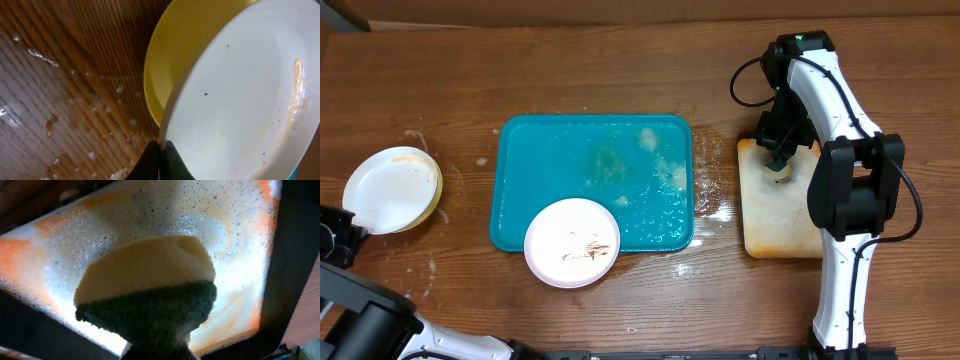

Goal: Clean dirty plates on tray and stack at the side
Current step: 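Lower the white plate with the left gripper onto the yellow plate, then release the white plate and raise the left gripper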

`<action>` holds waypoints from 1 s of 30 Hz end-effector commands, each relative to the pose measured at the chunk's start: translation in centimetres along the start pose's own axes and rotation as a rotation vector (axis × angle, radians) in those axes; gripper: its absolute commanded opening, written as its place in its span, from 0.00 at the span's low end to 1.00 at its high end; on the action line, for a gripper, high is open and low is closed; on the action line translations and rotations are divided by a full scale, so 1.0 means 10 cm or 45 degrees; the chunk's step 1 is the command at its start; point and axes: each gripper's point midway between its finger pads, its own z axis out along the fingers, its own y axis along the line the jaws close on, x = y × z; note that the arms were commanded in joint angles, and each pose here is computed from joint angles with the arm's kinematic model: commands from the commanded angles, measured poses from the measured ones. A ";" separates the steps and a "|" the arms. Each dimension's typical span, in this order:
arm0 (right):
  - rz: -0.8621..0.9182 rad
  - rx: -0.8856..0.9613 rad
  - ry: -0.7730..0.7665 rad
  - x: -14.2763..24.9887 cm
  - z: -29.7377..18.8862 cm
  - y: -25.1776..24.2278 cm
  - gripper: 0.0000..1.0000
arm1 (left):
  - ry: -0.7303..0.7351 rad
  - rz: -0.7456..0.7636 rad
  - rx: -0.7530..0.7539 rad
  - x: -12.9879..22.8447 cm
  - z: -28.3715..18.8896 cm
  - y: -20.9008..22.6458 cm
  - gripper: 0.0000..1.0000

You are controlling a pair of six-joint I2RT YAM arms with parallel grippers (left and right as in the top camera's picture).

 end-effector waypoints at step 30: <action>-0.001 -0.002 0.004 0.00 0.00 -0.02 0.04 | -0.061 -0.009 -0.255 -0.19 0.49 0.24 0.28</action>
